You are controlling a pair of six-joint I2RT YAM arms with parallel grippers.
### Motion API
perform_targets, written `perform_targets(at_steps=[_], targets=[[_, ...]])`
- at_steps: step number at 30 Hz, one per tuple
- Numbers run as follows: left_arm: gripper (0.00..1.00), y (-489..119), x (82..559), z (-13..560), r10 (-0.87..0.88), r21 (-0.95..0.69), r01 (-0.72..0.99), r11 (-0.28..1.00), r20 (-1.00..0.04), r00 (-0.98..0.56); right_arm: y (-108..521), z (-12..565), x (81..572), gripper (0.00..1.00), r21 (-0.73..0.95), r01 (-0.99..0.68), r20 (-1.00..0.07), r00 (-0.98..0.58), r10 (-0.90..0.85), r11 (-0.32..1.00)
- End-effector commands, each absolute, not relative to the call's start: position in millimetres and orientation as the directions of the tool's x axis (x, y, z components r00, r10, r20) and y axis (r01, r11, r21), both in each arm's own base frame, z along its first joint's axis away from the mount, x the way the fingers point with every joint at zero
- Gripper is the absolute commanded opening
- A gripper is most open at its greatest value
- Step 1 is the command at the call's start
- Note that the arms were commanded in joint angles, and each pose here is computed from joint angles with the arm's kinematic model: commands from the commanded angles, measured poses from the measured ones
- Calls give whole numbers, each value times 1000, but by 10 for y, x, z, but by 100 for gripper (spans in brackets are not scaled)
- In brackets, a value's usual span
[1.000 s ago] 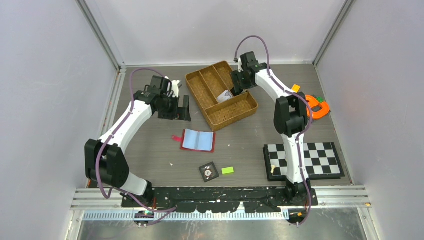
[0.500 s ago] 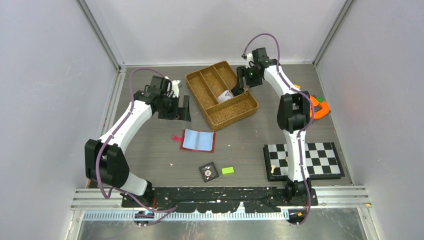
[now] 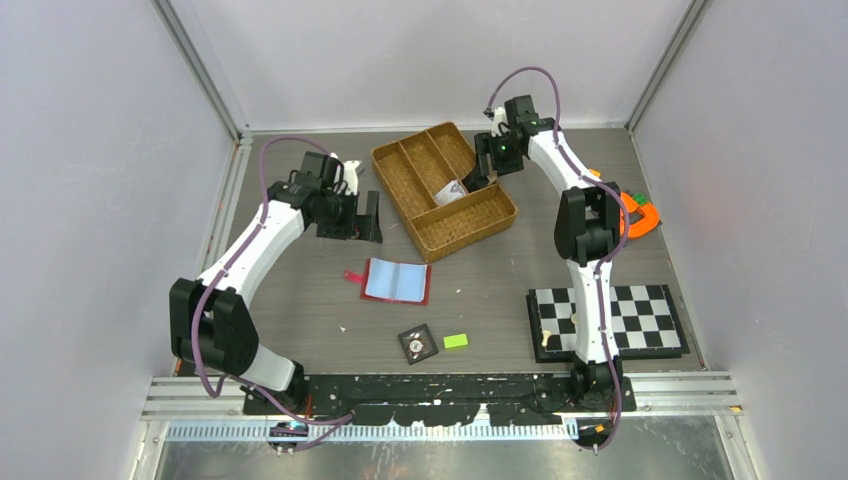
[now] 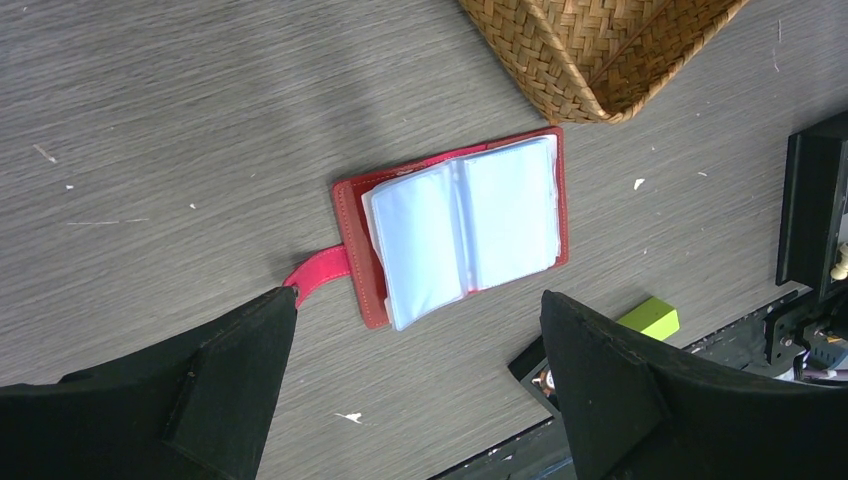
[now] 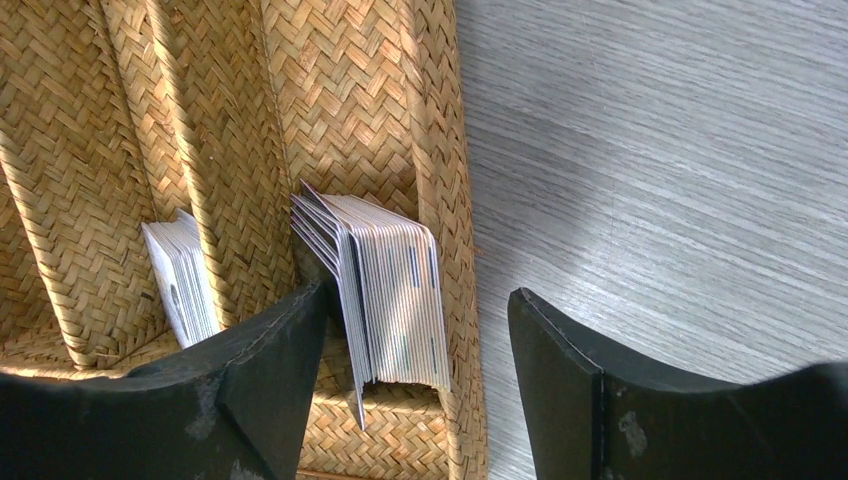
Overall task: Put the credit cards into the card holder
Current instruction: Pick up the credit card from the storage box.
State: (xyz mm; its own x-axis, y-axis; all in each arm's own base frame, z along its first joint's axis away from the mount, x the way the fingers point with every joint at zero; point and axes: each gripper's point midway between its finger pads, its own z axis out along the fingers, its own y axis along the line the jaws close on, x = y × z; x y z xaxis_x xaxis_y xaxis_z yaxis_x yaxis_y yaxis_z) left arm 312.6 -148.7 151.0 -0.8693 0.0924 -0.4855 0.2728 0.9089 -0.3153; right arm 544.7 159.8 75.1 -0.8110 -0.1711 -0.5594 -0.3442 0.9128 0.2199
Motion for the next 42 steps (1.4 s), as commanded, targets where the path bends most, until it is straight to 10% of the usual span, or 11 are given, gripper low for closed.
perform_targets(at_steps=[1, 17, 42], targets=[[94, -1523, 3127, 1609, 90, -332, 296, 896, -518, -851, 1460, 1182, 5528, 70, 167, -328, -625, -765, -158, 930], [95, -1543, 3120, 1608, 88, -344, 298, 890, -514, -853, 1422, 1368, 5527, 61, 137, -323, -654, -740, -159, 936], [94, -1545, 3116, 1620, 87, -345, 300, 889, -517, -852, 1499, 1622, 5442, 12, 52, -346, -692, -689, -216, 937]])
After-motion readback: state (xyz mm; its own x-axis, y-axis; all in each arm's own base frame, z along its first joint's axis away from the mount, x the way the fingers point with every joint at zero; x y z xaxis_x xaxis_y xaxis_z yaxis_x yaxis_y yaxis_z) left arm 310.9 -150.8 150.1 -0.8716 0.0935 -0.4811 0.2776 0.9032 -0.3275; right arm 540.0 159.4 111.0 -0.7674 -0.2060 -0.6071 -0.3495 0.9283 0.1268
